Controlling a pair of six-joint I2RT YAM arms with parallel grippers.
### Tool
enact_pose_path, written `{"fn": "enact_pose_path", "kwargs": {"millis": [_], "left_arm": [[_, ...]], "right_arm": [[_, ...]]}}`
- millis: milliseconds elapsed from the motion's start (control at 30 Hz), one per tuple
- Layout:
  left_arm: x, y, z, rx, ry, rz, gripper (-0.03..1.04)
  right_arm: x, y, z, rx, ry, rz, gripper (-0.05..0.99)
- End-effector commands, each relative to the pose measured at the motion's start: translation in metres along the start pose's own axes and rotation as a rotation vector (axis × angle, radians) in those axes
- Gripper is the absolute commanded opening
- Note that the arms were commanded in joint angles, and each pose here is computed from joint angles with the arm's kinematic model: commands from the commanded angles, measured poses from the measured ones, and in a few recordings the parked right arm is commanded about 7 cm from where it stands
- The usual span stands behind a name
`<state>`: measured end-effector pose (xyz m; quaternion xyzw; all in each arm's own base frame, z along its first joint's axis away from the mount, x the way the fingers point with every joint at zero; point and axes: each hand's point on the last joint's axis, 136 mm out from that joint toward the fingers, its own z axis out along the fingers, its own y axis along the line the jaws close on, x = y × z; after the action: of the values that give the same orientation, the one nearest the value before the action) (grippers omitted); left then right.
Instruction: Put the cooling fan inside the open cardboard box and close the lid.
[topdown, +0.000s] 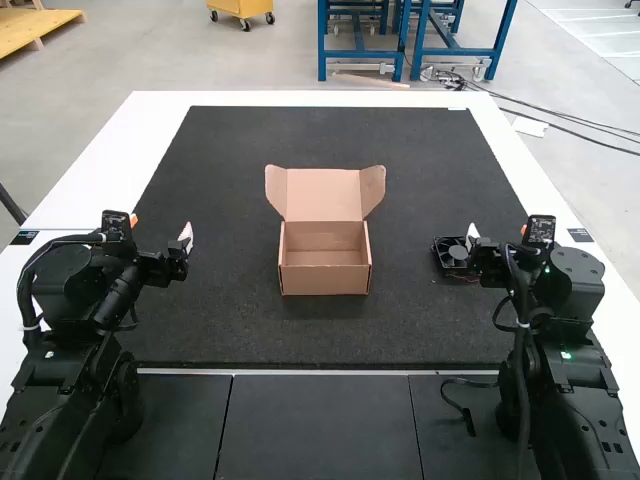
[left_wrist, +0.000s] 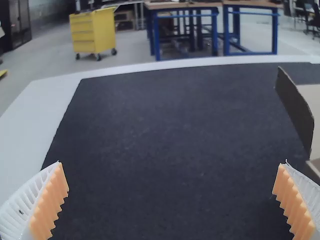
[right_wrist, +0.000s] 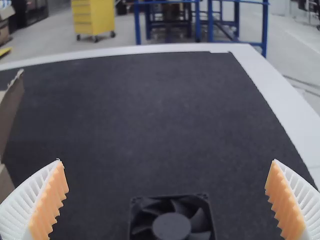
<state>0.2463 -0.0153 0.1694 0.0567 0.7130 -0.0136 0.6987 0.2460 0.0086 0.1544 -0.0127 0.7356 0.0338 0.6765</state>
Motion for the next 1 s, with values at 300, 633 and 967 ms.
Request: {"fn": "enact_pose_path", "kwargs": {"millis": [300,633,967], "left_arm": [[-0.001,0.002,-0.001,-0.007,-0.011,0.0,0.97],[0.0,0.007,-0.001,-0.029,-0.008,-0.006,0.97],[-0.001,0.008,-0.001,-0.029,-0.011,-0.009,0.97]], "right_arm": [[0.075,-0.009,0.006,0.031,0.155,0.004,0.91],[0.075,-0.012,0.006,0.05,0.151,0.021,0.91],[0.074,-0.016,0.005,0.067,0.147,0.029,0.91]]}}
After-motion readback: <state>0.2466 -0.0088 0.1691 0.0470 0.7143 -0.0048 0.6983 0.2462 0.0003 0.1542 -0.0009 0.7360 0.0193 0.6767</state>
